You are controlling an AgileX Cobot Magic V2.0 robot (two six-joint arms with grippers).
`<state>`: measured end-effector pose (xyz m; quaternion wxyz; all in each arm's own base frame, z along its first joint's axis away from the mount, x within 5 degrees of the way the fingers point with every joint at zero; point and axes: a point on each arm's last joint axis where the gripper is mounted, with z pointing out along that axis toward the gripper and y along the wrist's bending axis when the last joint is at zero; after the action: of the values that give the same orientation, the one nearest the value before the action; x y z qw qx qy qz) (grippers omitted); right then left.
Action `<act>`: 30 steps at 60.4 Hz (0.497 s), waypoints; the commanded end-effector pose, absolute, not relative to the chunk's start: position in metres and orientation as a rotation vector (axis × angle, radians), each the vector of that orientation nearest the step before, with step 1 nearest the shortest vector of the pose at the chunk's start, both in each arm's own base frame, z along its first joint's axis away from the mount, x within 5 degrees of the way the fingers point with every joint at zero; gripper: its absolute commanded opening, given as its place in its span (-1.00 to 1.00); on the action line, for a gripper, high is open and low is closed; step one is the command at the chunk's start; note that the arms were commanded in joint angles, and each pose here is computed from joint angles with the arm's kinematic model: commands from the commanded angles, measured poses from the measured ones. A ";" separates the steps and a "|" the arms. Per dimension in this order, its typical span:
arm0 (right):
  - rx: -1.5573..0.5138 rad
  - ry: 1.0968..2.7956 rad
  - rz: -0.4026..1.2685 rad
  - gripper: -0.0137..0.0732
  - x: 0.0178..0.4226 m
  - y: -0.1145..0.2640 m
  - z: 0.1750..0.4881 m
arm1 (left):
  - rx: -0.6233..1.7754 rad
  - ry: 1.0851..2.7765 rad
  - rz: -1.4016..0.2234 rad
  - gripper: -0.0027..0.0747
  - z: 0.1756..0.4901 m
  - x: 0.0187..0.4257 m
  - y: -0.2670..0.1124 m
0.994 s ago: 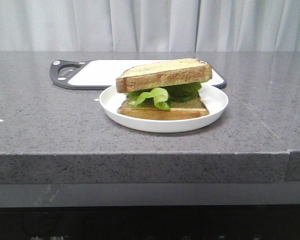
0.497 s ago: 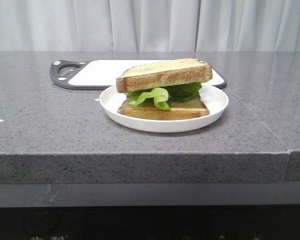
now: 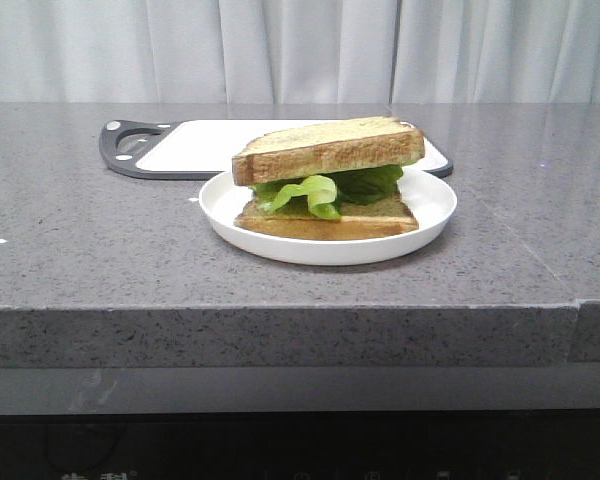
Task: Left arm grabs bread, right arm adds lettuce
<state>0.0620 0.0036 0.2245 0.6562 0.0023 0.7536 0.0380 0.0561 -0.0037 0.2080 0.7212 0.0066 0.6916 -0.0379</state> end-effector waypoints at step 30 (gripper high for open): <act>0.037 1.432 0.053 -0.84 0.054 0.000 0.211 | -0.005 1.431 -0.087 -0.98 0.215 0.054 -0.002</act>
<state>0.0568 0.0010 0.2004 0.7151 0.0168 0.6983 0.0288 0.0561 -0.0037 0.2080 0.7212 0.0066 0.6916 -0.0379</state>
